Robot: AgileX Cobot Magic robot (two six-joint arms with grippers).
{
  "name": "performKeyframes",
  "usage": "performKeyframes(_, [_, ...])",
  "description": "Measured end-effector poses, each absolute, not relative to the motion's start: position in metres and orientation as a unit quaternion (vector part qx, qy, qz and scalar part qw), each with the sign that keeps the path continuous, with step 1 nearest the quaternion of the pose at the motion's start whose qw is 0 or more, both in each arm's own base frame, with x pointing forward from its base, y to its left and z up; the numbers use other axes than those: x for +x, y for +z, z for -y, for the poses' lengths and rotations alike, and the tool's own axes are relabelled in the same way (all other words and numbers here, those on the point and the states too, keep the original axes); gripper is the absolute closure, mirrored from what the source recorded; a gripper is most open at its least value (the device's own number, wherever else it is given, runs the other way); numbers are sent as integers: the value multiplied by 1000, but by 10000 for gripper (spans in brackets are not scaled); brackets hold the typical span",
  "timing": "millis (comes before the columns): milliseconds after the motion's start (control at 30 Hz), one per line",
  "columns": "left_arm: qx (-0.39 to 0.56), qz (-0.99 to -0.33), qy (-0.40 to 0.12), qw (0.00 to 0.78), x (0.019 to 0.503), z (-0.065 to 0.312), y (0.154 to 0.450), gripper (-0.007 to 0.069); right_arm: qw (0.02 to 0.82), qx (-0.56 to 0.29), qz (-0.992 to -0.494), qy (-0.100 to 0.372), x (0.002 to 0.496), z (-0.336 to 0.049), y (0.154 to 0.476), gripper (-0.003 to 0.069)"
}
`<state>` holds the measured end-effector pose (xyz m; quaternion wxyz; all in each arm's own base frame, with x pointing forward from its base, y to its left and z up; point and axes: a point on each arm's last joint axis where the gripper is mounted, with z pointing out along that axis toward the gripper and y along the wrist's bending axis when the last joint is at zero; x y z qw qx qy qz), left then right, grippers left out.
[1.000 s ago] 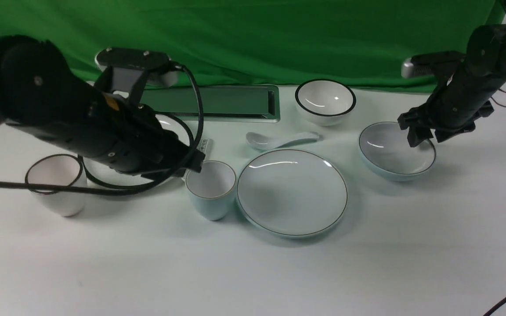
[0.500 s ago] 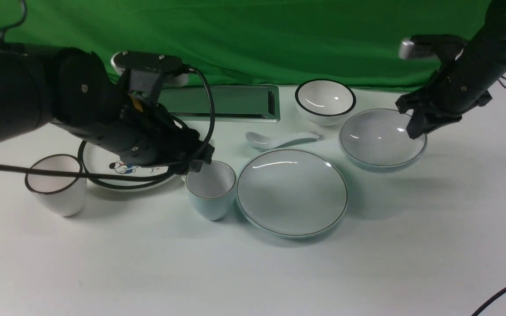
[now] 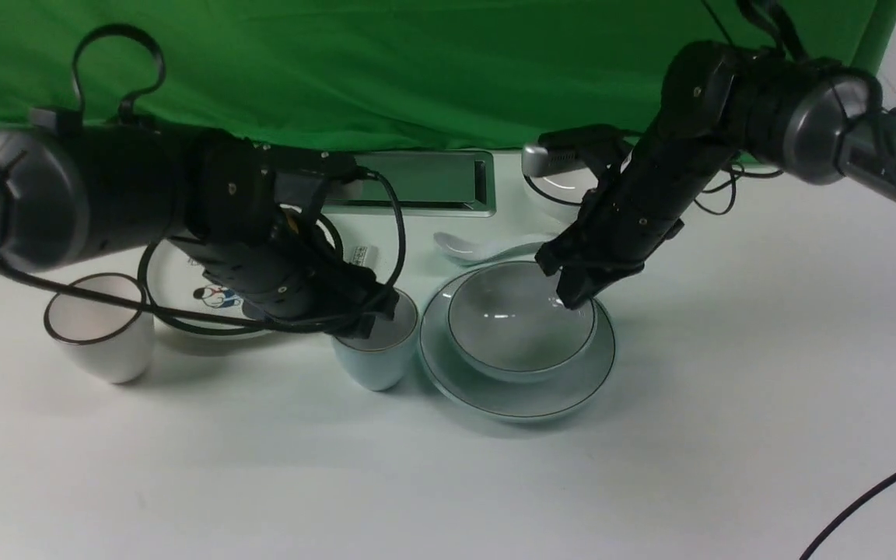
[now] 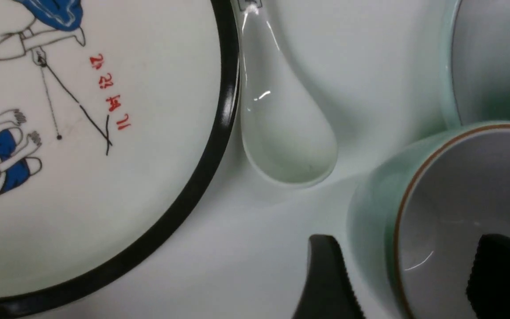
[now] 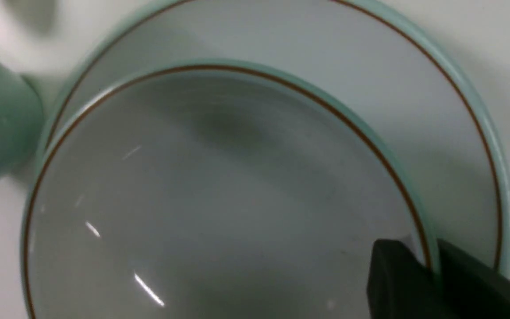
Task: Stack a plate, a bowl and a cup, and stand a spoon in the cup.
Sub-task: Use the left arm to grab a blue teacup, then use the left arm to put the blue teacup into the blue rice bowl in the middle
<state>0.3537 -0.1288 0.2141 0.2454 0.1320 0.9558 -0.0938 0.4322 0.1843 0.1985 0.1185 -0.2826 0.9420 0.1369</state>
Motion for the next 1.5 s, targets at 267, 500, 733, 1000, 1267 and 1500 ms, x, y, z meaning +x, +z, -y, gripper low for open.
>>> performKeyframes(267, [135,-948,-87,275,363,130,208,508,108,-283,-943,139,431,-186,195,367])
performKeyframes(500, [158,-937,-96,297,371,135,248,634,150,-291,-935,138,419,-180,247,286])
performKeyframes(733, [219,-903,-156,336,372,181,285,634,227,-295,-924,89,410,-157,303,286])
performKeyframes(1000, [269,-910,-146,279,386,226,223,632,208,-276,-935,73,420,-149,285,286])
performKeyframes(1267, [270,-907,-145,288,392,229,230,494,227,-268,-933,74,434,-154,270,169])
performKeyframes(1500, [295,-887,-108,338,379,214,308,256,235,-317,-916,70,463,-170,256,88])
